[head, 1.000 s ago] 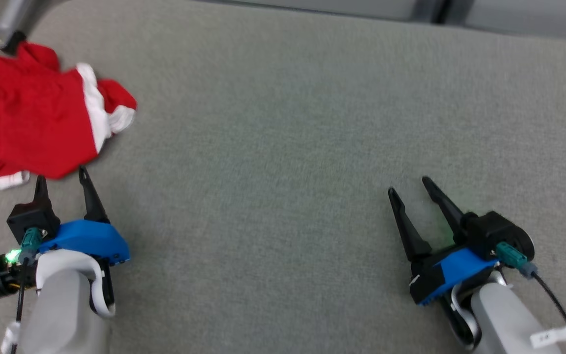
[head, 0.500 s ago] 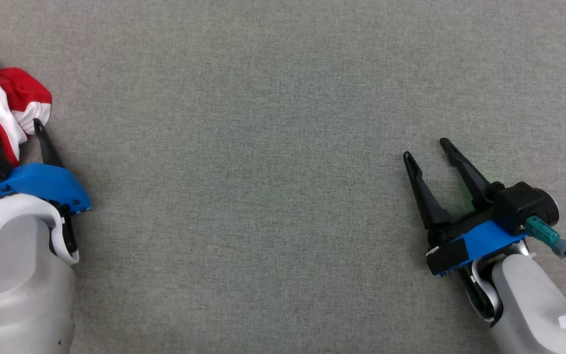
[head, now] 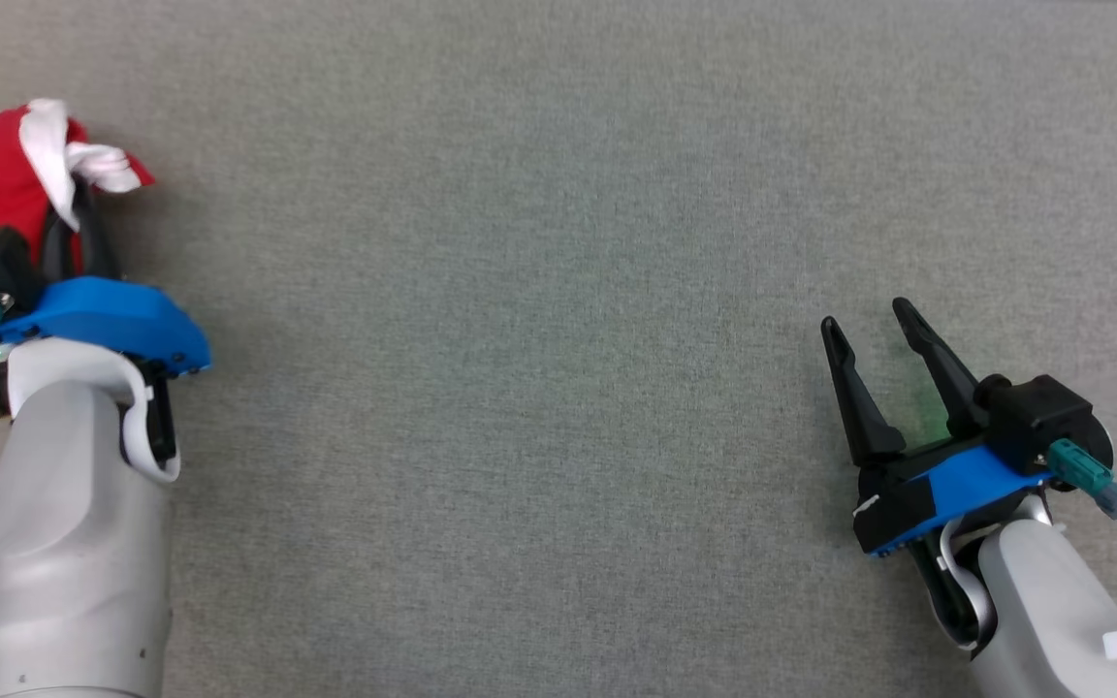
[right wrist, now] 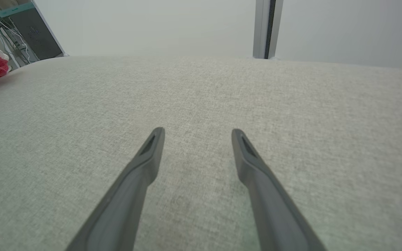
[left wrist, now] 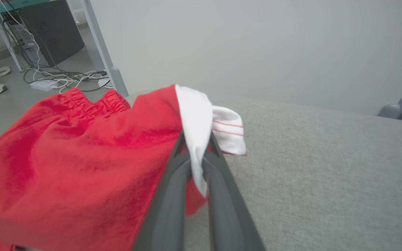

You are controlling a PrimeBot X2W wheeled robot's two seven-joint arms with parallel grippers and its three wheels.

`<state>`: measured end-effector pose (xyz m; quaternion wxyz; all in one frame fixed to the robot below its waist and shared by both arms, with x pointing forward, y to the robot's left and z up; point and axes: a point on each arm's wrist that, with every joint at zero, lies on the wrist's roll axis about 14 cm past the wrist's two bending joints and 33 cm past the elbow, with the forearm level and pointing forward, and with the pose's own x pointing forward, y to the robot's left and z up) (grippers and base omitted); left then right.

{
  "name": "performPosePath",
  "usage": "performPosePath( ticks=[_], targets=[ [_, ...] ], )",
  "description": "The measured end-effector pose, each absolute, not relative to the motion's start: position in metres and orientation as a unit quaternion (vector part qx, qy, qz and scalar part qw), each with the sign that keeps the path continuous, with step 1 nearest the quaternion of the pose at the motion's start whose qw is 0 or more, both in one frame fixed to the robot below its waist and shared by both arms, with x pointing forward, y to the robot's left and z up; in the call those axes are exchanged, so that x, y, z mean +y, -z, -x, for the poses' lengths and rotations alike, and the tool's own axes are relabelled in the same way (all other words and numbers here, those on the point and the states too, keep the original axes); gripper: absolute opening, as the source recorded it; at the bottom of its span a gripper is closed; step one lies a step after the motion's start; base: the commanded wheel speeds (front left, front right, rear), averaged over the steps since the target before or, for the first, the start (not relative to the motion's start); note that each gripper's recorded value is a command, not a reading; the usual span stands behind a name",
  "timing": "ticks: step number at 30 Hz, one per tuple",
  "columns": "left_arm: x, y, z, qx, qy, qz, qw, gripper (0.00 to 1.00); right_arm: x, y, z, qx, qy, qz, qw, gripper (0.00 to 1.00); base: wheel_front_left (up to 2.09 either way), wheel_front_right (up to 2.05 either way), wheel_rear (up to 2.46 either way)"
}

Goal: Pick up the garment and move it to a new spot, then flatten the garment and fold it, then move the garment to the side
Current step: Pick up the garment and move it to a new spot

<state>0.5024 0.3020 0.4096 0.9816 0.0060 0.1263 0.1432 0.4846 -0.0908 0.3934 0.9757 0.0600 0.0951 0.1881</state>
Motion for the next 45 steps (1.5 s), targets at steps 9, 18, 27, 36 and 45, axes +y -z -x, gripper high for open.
performPosePath(
  ticks=[9, 18, 27, 36, 45],
  targets=[
    [0.225, -0.501, -0.522, -0.007, -0.018, -0.008, 1.0, 0.0, -0.091, -0.417, -0.469, 0.079, -0.165, -0.077, 0.98, 1.0, 0.0, 0.0, 0.0],
    [0.117, -0.519, -0.512, -0.038, 0.122, 0.027, 0.991, 0.0, -0.124, -0.432, -0.449, 0.069, -0.112, -0.079, 0.988, 1.0, 0.0, 0.0, 0.0],
    [0.001, -0.491, -0.479, 0.011, 0.261, 0.083, 0.962, 0.0, -0.169, -0.44, -0.422, 0.065, -0.048, -0.075, 0.994, 1.0, 0.0, 0.0, 0.0],
    [-0.065, -0.474, -0.439, 0.053, 0.332, 0.103, 0.936, 0.48, -0.198, -0.451, -0.402, 0.054, -0.004, -0.074, 0.996, 1.0, 0.0, 0.0, 0.0],
    [-0.001, -0.441, -0.426, 0.095, 0.21, 0.099, 0.968, 1.0, -0.191, -0.461, -0.401, 0.039, -0.012, -0.081, 0.996, 1.0, 0.0, 0.0, 0.0]
  ],
)
